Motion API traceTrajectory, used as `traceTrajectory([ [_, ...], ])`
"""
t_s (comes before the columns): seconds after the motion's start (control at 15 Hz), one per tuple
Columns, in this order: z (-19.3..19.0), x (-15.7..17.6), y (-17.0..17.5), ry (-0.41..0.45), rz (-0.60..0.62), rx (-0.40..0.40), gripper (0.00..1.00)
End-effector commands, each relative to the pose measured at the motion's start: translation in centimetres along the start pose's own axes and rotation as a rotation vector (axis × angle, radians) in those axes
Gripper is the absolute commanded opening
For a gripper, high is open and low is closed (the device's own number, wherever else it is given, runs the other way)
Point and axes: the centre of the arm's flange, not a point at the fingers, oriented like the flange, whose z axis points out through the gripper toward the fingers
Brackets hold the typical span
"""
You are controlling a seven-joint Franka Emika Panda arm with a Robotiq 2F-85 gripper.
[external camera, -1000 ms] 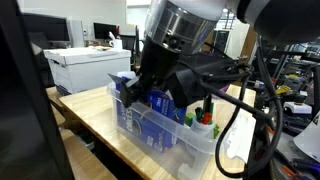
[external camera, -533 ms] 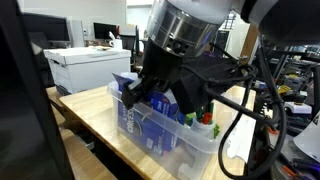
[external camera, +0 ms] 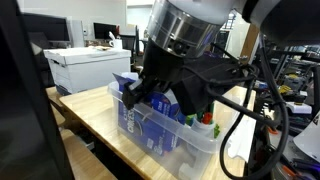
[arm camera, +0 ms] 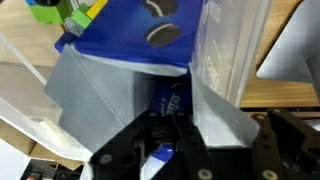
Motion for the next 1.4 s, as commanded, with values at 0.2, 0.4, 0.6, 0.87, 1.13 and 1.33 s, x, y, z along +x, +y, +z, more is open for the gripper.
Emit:
traceTrajectory([
  [0.2,-0.6,-1.0,0.4,-0.032,-0.007,0.05,0.0],
  [0.4,-0.6,-0.9,0.3,-0.065,-0.011,0.085,0.3],
  [0.6,-0.9,-0.5,0.2,-0.073,-0.004,0.102,0.42],
  [0.87,-1.0,-0.2,0.3,-0.059,-0.002,0.077,0.61],
  [1.13,-1.3,0.4,0.4,-0.039,-0.005,0.055,0.8],
  [1.33,-1.4,0.6,0.5,-0.022,-0.011,0.026,0.94],
])
